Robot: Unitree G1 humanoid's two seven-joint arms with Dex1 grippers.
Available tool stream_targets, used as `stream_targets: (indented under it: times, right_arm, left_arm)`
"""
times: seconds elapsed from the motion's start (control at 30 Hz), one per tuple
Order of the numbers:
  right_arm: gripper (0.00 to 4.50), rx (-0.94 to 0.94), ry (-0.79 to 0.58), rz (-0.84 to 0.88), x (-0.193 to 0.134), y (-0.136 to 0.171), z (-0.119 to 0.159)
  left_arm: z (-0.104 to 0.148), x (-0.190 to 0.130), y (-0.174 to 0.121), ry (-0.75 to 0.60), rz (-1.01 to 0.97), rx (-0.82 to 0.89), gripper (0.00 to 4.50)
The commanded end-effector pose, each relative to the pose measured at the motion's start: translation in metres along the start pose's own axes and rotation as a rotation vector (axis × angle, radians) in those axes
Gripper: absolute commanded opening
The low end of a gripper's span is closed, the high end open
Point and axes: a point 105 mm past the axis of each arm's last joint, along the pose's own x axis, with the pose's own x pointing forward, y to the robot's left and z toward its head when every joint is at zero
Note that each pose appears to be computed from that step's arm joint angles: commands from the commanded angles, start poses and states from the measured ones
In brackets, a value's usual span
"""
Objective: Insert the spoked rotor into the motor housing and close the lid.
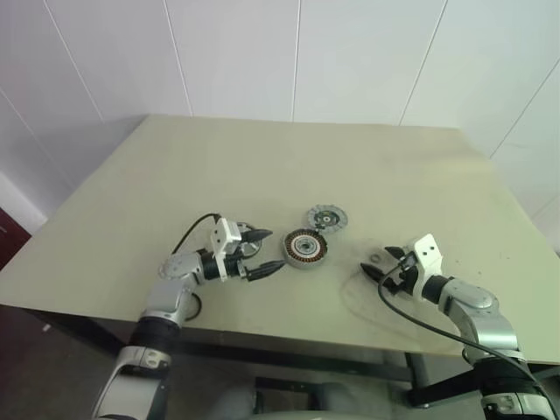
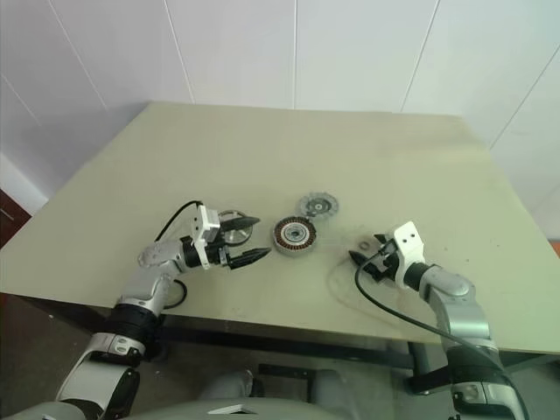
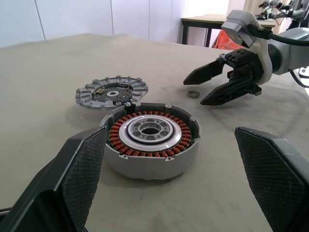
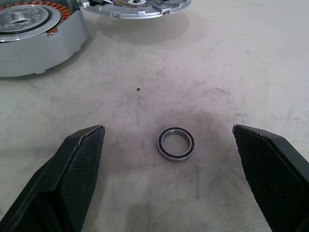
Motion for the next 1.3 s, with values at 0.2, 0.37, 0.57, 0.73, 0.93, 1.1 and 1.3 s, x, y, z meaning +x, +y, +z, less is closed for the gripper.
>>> stream_targets:
  times: [0.2, 0.37, 0.57, 0.73, 0.93, 1.1, 1.3]
  right_arm:
    - [3.58, -0.001, 0.0, 0.004, 0.0, -0.002, 0.003]
    - [1.89, 0.006, 0.005, 0.016, 0.002, 0.003, 0.001]
    - [0.74, 0.006, 0.004, 0.012, 0.003, 0.006, 0.0]
    - [0.74, 0.04, -0.101, 0.034, 0.011, 0.015, 0.028]
    - [0.74, 0.061, -0.27, 0.198, 0.03, 0.055, 0.093]
    - [0.74, 0.043, -0.254, 0.304, 0.051, 0.086, 0.114]
    - [0.74, -0.006, -0.063, 0.32, 0.083, 0.11, 0.1]
  left_arm:
    - [0.01, 0.003, -0.002, -0.018, -0.016, 0.042, 4.5]
    - [0.01, 0.002, -0.003, -0.016, -0.014, 0.042, 4.5]
    - [0.01, 0.002, -0.002, -0.014, -0.011, 0.042, 4.5]
    - [0.016, -0.003, 0.004, -0.043, 0.023, 0.026, 4.5]
    - [0.024, -0.013, 0.012, -0.054, 0.062, 0.019, 4.5]
    - [0.024, -0.016, 0.013, -0.048, 0.085, 0.025, 4.5]
    - [0.019, -0.016, 0.009, -0.029, 0.096, 0.03, 4.5]
